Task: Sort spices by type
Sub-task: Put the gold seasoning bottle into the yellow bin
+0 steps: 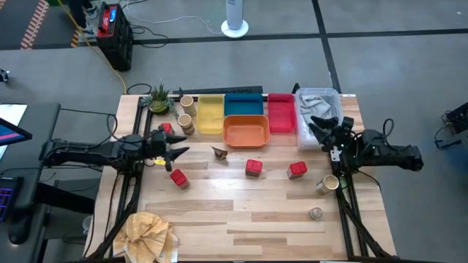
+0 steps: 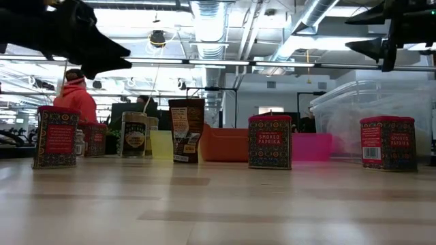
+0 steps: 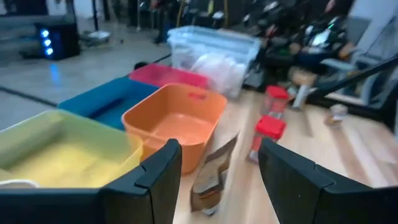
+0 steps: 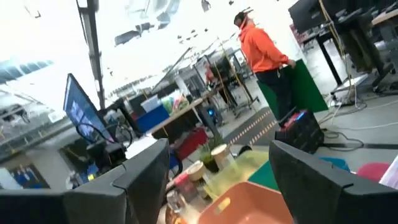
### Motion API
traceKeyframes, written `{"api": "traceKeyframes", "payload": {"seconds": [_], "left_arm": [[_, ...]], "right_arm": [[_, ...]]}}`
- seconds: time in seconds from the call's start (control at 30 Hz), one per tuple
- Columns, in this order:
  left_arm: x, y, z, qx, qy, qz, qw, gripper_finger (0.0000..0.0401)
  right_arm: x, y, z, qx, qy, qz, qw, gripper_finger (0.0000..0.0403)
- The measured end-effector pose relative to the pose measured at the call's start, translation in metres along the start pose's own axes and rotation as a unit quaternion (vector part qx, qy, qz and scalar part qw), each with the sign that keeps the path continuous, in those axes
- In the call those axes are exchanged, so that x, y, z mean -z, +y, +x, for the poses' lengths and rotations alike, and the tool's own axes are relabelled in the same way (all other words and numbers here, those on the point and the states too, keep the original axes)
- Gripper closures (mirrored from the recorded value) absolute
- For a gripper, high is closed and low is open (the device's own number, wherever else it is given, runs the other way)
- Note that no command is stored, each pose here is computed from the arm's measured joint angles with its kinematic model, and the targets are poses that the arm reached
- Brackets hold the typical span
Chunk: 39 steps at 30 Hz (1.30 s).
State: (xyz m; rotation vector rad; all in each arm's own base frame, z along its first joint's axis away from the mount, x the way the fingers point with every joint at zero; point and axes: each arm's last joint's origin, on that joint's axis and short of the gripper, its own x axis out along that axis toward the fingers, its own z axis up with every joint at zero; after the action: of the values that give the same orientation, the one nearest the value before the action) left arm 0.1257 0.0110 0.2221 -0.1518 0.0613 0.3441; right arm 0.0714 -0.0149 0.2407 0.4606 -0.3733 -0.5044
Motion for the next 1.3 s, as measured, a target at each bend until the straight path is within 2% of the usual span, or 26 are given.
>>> {"api": "traceKeyframes", "payload": {"seconds": [0.2,0.3,0.47,0.6,0.77,0.9,1.03,1.17,1.3], "left_arm": [[-0.013,0.0,0.011,-0.027,0.036,0.009,0.999,0.0201],[-0.021,0.001,0.015,-0.047,0.074,0.009,0.996,0.0201],[-0.037,0.005,0.023,-0.108,0.13,0.014,0.986,0.0201],[-0.046,0.008,0.031,-0.129,0.167,0.046,0.976,0.0201],[-0.057,0.015,0.041,-0.163,0.234,0.052,0.957,0.0195],[-0.059,0.026,0.049,-0.188,0.301,0.066,0.933,0.0165],[-0.062,0.038,0.059,-0.209,0.331,0.087,0.916,0.0121],[-0.062,0.05,0.069,-0.204,0.359,0.102,0.905,0.0082],[-0.061,0.064,0.078,-0.204,0.38,0.095,0.897,0.0068]], "right_arm": [[-0.002,0.004,0.001,-0.041,-0.001,-0.004,0.999,0.0103],[0.005,0.008,0.007,-0.064,0.036,-0.031,0.997,0.0103],[0.032,0.011,0.027,-0.036,0.121,-0.086,0.988,0.0103],[0.046,0.017,0.042,-0.052,0.146,-0.163,0.974,0.0103],[0.058,0.022,0.053,-0.083,0.159,-0.193,0.965,0.0102],[0.066,0.025,0.06,-0.09,0.154,-0.227,0.957,0.0084],[0.067,0.029,0.067,-0.1,0.123,-0.253,0.954,0.0047],[0.066,0.03,0.075,-0.089,0.12,-0.25,0.956,0.001],[0.073,0.033,0.082,-0.082,0.149,-0.225,0.959,0.0013]]}}
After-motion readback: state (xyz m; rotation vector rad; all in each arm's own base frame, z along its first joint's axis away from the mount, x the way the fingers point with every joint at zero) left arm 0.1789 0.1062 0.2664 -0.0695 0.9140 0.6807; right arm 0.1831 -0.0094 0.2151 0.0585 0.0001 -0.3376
